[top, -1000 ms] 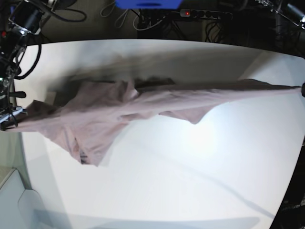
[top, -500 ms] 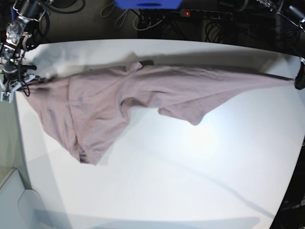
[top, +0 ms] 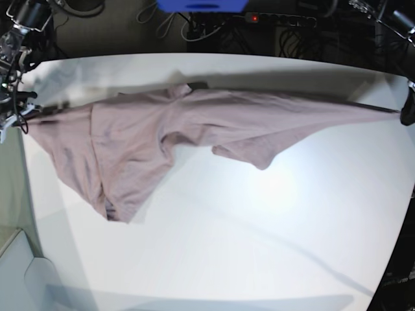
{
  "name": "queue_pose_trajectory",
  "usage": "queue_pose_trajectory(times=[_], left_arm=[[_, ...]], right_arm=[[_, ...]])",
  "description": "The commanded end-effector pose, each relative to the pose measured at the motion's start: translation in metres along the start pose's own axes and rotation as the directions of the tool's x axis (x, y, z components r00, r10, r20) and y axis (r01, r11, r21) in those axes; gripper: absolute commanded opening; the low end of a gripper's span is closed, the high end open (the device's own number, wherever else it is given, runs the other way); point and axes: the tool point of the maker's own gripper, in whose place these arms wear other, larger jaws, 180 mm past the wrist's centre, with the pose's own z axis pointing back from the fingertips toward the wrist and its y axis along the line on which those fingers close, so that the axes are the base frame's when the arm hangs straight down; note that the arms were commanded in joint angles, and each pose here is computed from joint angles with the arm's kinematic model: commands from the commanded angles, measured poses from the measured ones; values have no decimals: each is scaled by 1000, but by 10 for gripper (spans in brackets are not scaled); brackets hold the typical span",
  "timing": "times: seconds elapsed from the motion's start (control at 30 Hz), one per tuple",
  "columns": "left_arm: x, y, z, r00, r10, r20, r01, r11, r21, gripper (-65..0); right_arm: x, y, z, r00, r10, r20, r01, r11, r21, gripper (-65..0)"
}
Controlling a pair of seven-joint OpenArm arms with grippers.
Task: Layout the t-shirt on the table in an organized manner, then fold the t-shirt properly
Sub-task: 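Pull the grasped fabric with the right gripper to spread the shirt, then grasp the shirt hem with the right gripper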
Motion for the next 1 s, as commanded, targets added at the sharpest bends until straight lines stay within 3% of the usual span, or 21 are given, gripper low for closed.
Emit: queue_pose_trajectory(times=[0.0,0.17,0.3,0.4,0.5,0.6,0.73,0.87,0.97], left_arm=[[18,-16,7,999,-20,51,22,999,-35,-648],[18,-16,7,998,-20,51,22,999,-37,-648],[16,-16,6,999,-18,45,20,999,-38,-648],[16,-15,6,999,-14,42,15,999,-38,-648],[16,-16,6,999,-15,44,17,999,-40,-648],[16,-16,6,999,-16,44,18,999,-40,-648],[15,-16,6,999,-19,42,20,999,-39,-648],[15,-13,7,999,-18,40,19,999,-32,-648],[14,-13,7,999,-18,39,19,999,-30,-648]], right_arm=[[19,-26,4,998,-17,57,21,998,-64,-388],[23,-28,6,997,-33,72,38,997,-73,-234],[62,-13,22,982,-40,185,53,997,-61,-209],[102,28,30,960,-39,276,38,999,9,-208],[138,87,35,938,9,347,-53,992,117,-207],[168,168,46,909,50,413,-168,953,254,-207],[194,230,50,917,67,393,-218,910,352,-207],[202,256,36,951,58,302,-184,895,407,-207],[203,262,28,961,58,270,-172,891,421,-207]])
